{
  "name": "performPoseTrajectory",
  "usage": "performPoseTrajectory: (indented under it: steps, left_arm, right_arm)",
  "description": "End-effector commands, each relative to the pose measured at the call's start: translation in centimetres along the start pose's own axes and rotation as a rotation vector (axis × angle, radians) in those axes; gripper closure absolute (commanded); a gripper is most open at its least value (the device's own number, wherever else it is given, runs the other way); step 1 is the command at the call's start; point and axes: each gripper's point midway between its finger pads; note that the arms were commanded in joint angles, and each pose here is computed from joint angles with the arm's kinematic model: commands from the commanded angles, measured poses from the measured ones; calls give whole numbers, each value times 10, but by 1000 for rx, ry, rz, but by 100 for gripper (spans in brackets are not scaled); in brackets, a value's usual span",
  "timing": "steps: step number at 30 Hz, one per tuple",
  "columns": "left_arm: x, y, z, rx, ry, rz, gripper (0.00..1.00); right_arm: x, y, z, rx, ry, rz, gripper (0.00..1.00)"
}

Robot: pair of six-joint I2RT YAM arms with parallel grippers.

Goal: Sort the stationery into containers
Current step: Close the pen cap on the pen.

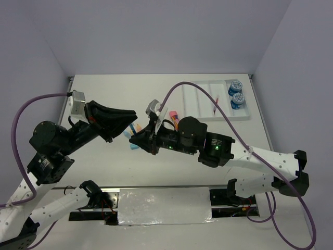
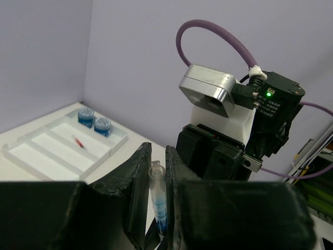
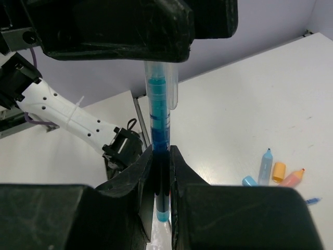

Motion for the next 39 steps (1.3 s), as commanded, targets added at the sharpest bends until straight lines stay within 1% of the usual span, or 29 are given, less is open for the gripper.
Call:
performPoseTrajectory:
  steps: [1, 3, 4, 5, 6, 7, 8, 9, 10, 11, 12, 13, 15, 16, 17, 19, 20, 21, 22, 23, 24, 25, 26, 28, 30, 32, 37, 39]
  left_arm:
    - [5, -61, -11, 89, -84, 161, 100]
    - [7, -72, -15, 126, -103, 171, 100]
    - [9, -86, -16, 153, -111, 182, 100]
    - [10, -93, -16, 175, -116, 188, 100]
    - [13, -116, -19, 211, -135, 228, 100]
    - [13, -115, -23, 234, -158, 199, 100]
    - [14, -125, -27, 265, -166, 211, 100]
    - [18, -145, -29, 299, -168, 236, 100]
    - [19, -150, -31, 321, -170, 233, 100]
    - [20, -156, -38, 348, -179, 244, 100]
    - [23, -166, -40, 355, -176, 264, 100]
    - [24, -168, -38, 362, -143, 259, 100]
    - [30, -185, -49, 394, -172, 291, 100]
    - [31, -190, -48, 408, -149, 299, 100]
    - [33, -196, -50, 417, -146, 316, 100]
    - [37, -202, -45, 414, -102, 338, 100]
    - [36, -201, -32, 387, -32, 333, 100]
    - [38, -192, -27, 371, 13, 358, 100]
    - [39, -186, -20, 330, 47, 361, 100]
    - [38, -176, -7, 295, 115, 344, 100]
    - [33, -149, -5, 269, 130, 307, 100]
    - [38, -148, 1, 226, 160, 342, 99]
    - [34, -121, 3, 195, 168, 303, 100]
    - [31, -116, 4, 143, 163, 338, 100]
    - [25, -105, 5, 120, 161, 338, 100]
    - [23, -106, 1, 112, 129, 349, 100]
    - [22, -121, -14, 156, 47, 336, 100]
    - [23, -129, -16, 169, 33, 334, 100]
  right_arm:
    - [21, 120, 45, 20, 137, -324, 100]
    - [21, 136, 44, 20, 152, -348, 100]
    - [26, 153, 50, 21, 176, -378, 100]
    - [23, 160, 49, 28, 178, -383, 100]
    - [24, 168, 51, 36, 189, -393, 100]
    - [32, 188, 61, 47, 213, -429, 100]
    - [26, 194, 61, 53, 211, -432, 100]
    - [26, 203, 64, 69, 221, -440, 100]
    - [38, 228, 76, 78, 247, -490, 100]
    - [28, 230, 75, 80, 238, -484, 100]
    - [27, 233, 75, 94, 236, -477, 100]
    - [31, 247, 80, 98, 240, -504, 100]
    - [34, 256, 81, 102, 244, -527, 100]
    - [37, 261, 82, 102, 243, -540, 100]
    - [37, 260, 81, 102, 238, -537, 100]
    - [24, 239, 74, 96, 229, -491, 100]
    - [28, 231, 72, 94, 230, -481, 100]
    - [26, 218, 67, 86, 221, -453, 100]
    - [11, 185, 53, 71, 206, -402, 100]
    - [23, 179, 54, 66, 222, -406, 100]
    - [24, 167, 51, 44, 230, -386, 100]
    - [17, 137, 40, 28, 221, -333, 100]
    - [29, 134, 45, 23, 249, -334, 100]
    - [42, 119, 40, -6, 255, -335, 100]
    - [48, 106, 32, -23, 234, -330, 100]
    - [70, 117, 33, -13, 225, -385, 100]
    - [99, 136, 36, 20, 212, -450, 100]
    - [103, 139, 37, 23, 209, -458, 100]
Point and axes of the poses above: each gripper's point midway between its finger pads, its own x axis back along the fingers, its own z axis along the line the jaws close on, y = z × x, and after that the axes turned 13 degrees about -x, right-handed
